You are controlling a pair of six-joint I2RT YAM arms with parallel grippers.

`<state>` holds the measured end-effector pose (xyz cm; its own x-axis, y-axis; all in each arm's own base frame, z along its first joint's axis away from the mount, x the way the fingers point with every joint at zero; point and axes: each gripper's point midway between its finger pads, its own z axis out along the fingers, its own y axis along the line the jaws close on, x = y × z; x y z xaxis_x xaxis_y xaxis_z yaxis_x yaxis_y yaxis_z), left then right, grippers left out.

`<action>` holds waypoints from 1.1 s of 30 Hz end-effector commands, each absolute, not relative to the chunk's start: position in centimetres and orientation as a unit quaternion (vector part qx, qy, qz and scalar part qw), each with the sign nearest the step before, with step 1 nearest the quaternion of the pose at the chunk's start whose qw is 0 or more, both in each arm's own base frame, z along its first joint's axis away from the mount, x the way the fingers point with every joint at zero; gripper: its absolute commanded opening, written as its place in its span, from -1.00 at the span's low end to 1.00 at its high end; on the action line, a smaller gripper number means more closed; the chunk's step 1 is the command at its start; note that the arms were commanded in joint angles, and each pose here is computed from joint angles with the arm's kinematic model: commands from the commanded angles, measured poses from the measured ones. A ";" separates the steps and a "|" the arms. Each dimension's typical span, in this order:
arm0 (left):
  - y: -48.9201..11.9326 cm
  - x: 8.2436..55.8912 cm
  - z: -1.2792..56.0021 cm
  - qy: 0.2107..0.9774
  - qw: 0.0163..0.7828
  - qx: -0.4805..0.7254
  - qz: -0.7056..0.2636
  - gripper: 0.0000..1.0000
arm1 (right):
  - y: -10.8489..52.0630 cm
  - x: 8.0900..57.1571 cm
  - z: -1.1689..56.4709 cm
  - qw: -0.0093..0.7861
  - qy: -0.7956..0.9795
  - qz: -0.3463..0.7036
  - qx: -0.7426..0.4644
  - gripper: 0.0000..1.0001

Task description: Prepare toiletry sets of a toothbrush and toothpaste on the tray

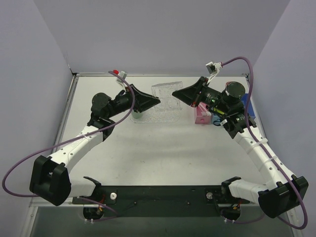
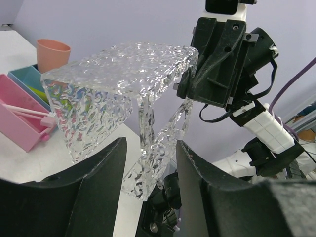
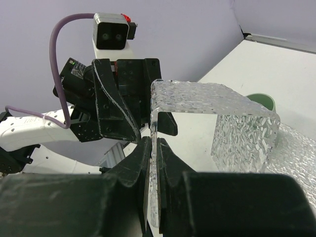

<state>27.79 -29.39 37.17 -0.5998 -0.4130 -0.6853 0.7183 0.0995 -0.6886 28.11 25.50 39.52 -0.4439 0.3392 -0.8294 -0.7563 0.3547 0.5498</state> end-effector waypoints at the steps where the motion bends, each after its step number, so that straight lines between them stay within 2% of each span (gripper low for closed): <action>1: -29.5 26.2 39.9 0.555 0.436 0.152 -0.692 0.04 | 25.6 26.5 43.0 0.538 0.596 0.562 -0.198 -1.00; 5: -29.7 25.8 40.1 0.547 0.428 0.156 -0.702 -0.16 | 25.8 26.6 42.8 0.534 0.598 0.563 -0.199 -1.00; 6: -29.7 25.8 40.1 0.547 0.425 0.154 -0.705 -0.31 | 25.8 26.7 42.7 0.535 0.599 0.561 -0.199 -1.00; 15: -30.0 26.2 39.0 0.558 0.412 0.143 -0.706 -0.98 | 25.6 27.9 41.0 0.535 0.625 0.535 -0.190 -1.00; 18: -29.9 26.5 38.7 0.562 0.419 0.139 -0.700 -1.00 | 25.4 28.6 40.0 0.533 0.642 0.521 -0.181 -0.78; 19: -29.8 26.7 38.5 0.566 0.423 0.135 -0.695 -1.00 | 25.3 28.7 39.5 0.531 0.651 0.511 -0.181 -0.58; 22: -29.6 28.1 36.8 0.609 0.440 0.124 -0.648 -1.00 | 24.3 29.1 38.9 0.544 0.669 0.477 -0.172 -0.20; 27: -27.7 31.4 32.4 0.709 0.445 0.070 -0.543 -1.00 | 20.9 30.5 37.7 0.585 0.714 0.367 -0.116 -0.13; 30: -27.4 31.9 30.7 0.732 0.430 0.052 -0.526 -1.00 | 20.7 30.8 36.2 0.578 0.740 0.327 -0.105 -0.17; 33: -27.7 31.9 29.5 0.737 0.411 0.033 -0.535 -1.00 | 22.8 30.0 33.9 0.532 0.777 0.308 -0.134 -0.26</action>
<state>31.29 -28.12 29.36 -0.6784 -0.3770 -0.6305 0.5052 0.3837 -0.7730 29.89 22.36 33.93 -0.4162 0.2140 -0.8837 -0.5628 0.7028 0.4352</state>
